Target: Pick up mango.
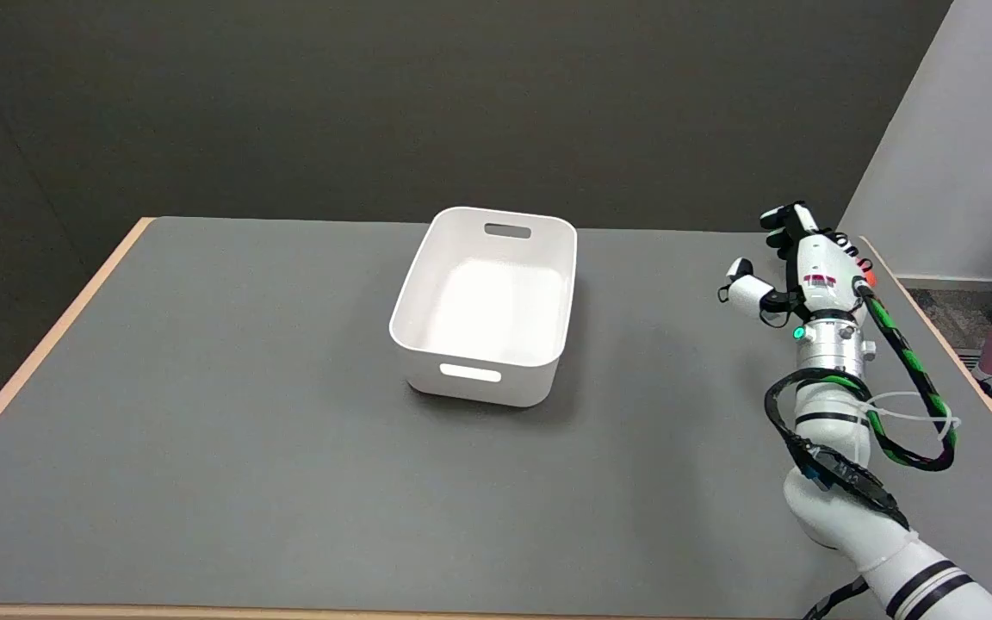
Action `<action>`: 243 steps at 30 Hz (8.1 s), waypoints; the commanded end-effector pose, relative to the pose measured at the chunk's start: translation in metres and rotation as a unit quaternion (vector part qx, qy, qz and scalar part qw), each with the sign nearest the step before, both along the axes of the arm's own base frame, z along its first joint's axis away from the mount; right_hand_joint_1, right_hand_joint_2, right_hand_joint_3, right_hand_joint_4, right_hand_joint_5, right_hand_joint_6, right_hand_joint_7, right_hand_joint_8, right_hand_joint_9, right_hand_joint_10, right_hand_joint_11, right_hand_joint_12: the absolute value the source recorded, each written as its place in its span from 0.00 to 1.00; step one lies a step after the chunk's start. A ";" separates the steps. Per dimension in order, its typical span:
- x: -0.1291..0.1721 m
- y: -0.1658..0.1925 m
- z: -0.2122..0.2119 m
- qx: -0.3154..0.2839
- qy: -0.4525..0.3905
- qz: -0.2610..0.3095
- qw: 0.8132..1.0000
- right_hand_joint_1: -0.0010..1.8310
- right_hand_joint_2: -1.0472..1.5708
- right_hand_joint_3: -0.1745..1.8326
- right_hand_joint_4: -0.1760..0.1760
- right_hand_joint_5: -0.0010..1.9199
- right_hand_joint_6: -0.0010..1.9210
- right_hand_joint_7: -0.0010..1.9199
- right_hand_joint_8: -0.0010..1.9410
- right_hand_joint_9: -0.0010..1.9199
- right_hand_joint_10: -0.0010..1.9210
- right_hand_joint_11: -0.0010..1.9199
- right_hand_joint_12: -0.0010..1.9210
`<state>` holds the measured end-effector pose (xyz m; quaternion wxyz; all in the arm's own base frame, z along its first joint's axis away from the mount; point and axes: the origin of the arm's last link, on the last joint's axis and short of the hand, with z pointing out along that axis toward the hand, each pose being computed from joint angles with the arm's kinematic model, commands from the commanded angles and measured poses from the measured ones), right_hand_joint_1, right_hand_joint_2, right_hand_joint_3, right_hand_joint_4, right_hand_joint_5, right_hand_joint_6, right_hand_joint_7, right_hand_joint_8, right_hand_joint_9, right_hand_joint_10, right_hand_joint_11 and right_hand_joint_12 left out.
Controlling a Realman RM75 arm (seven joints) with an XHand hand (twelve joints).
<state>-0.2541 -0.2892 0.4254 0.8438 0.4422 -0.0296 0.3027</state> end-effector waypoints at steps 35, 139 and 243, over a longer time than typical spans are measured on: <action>0.008 -0.012 0.060 -0.030 -0.026 -0.008 0.999 0.39 0.66 0.56 0.52 0.05 0.17 0.08 0.14 0.05 0.31 0.00 0.60; 0.002 -0.058 0.200 0.043 0.112 -0.372 0.920 0.27 0.63 0.56 0.42 0.03 0.09 0.04 0.11 0.02 0.32 0.02 0.57; 0.121 -0.025 0.077 0.177 -0.056 0.027 0.982 0.64 0.84 0.21 0.04 0.30 0.77 0.43 0.79 0.43 0.97 0.09 1.00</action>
